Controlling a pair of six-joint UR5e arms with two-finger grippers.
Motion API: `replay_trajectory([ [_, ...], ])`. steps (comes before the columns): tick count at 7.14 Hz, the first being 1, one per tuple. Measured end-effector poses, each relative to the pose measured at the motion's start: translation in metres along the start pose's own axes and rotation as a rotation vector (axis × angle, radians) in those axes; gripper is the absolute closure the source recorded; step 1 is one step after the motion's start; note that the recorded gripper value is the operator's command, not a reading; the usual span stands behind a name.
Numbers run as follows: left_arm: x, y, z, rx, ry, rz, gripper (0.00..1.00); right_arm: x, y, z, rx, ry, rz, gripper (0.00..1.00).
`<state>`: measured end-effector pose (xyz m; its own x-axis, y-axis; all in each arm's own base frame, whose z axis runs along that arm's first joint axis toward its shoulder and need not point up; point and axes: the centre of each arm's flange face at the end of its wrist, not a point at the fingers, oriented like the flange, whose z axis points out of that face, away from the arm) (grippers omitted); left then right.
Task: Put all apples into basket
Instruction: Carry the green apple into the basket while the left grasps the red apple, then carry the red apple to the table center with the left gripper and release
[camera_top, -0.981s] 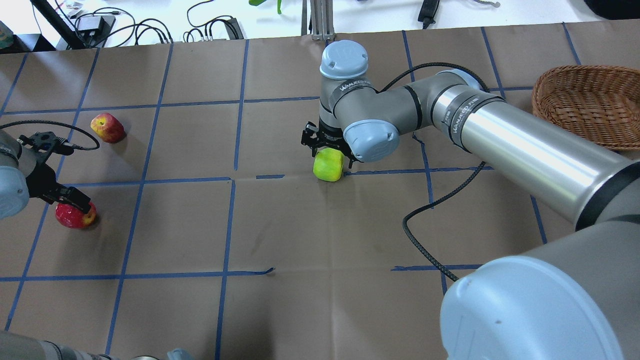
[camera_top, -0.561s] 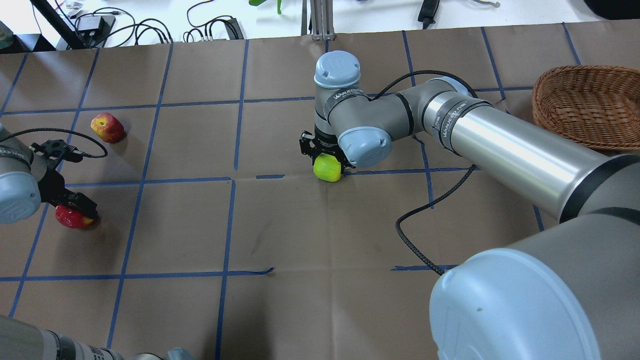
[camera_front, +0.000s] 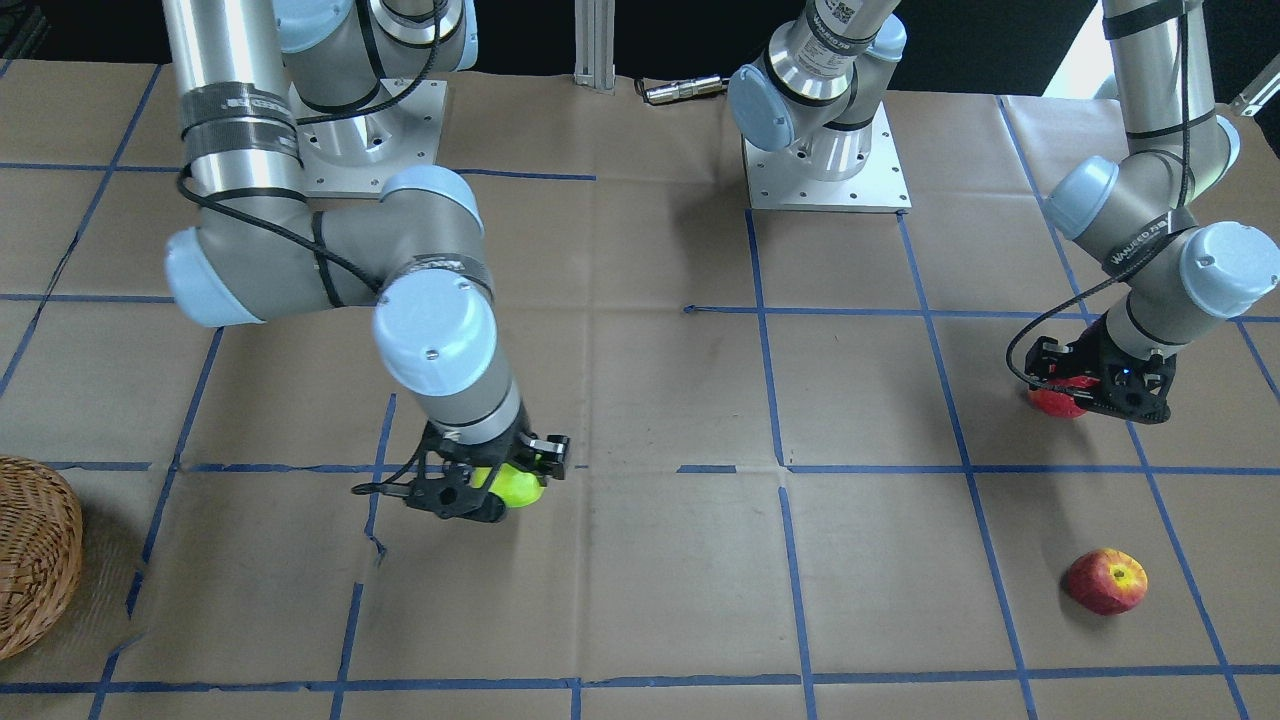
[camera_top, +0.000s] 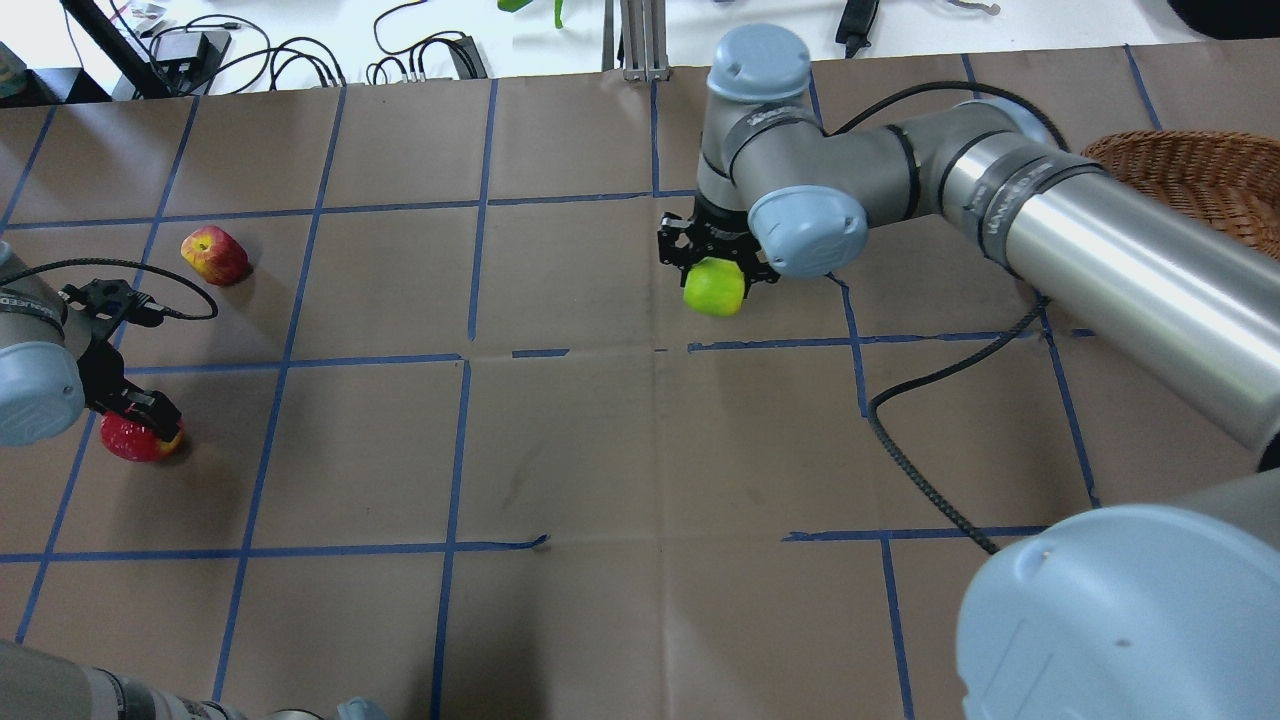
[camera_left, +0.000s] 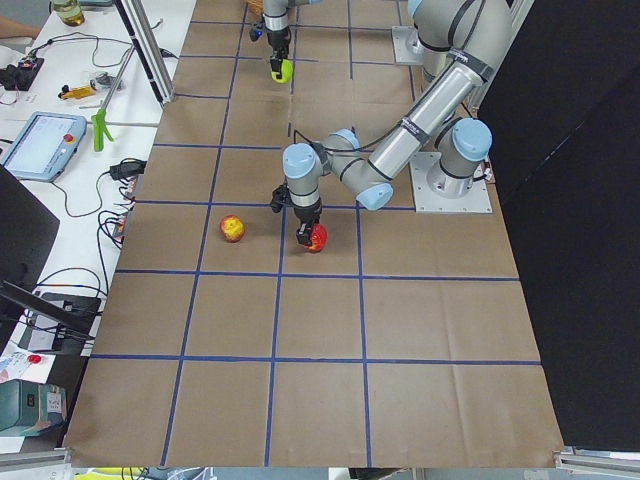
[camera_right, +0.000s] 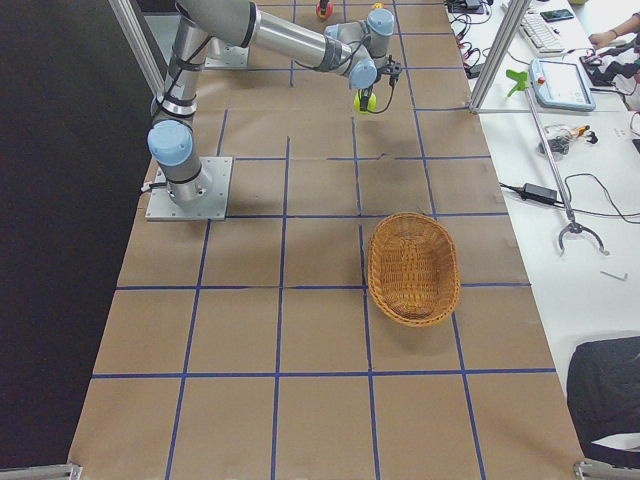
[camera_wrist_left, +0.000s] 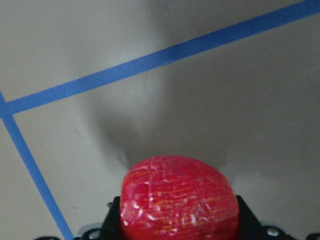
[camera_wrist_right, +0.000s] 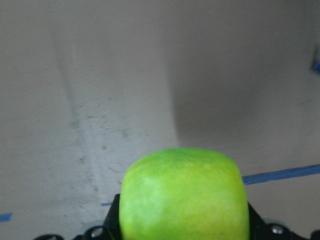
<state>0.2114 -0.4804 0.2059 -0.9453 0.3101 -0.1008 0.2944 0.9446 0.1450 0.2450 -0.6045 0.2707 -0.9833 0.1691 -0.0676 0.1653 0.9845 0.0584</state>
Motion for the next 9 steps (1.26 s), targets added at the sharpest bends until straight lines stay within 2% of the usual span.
replay_trajectory([
  [2, 0.024, -0.011, -0.03, 0.021, -0.018, 0.012, 0.74, 0.128, -0.035, -0.044, -0.048, -0.001, -0.133, 0.84],
  [4, 0.123, -0.051, -0.091, 0.109, 0.035, -0.013, 0.74, 0.24, -0.053, -0.061, -0.067, -0.003, -0.244, 0.84],
  [5, 0.187, -0.07, -0.116, 0.143, 0.071, -0.055, 0.74, 0.297, -0.06, -0.068, -0.065, 0.03, -0.314, 0.83],
  [6, 0.255, -0.09, -0.134, 0.179, 0.135, -0.1, 0.74, 0.359, -0.066, -0.076, -0.048, 0.065, -0.391, 0.82],
  [7, 0.316, -0.114, -0.143, 0.195, 0.211, -0.14, 0.74, 0.418, -0.076, -0.084, -0.02, 0.089, -0.424, 0.82],
  [9, 0.407, -0.17, -0.132, 0.168, 0.258, -0.131, 0.74, 0.508, -0.117, -0.081, 0.022, 0.108, -0.502, 0.83],
])
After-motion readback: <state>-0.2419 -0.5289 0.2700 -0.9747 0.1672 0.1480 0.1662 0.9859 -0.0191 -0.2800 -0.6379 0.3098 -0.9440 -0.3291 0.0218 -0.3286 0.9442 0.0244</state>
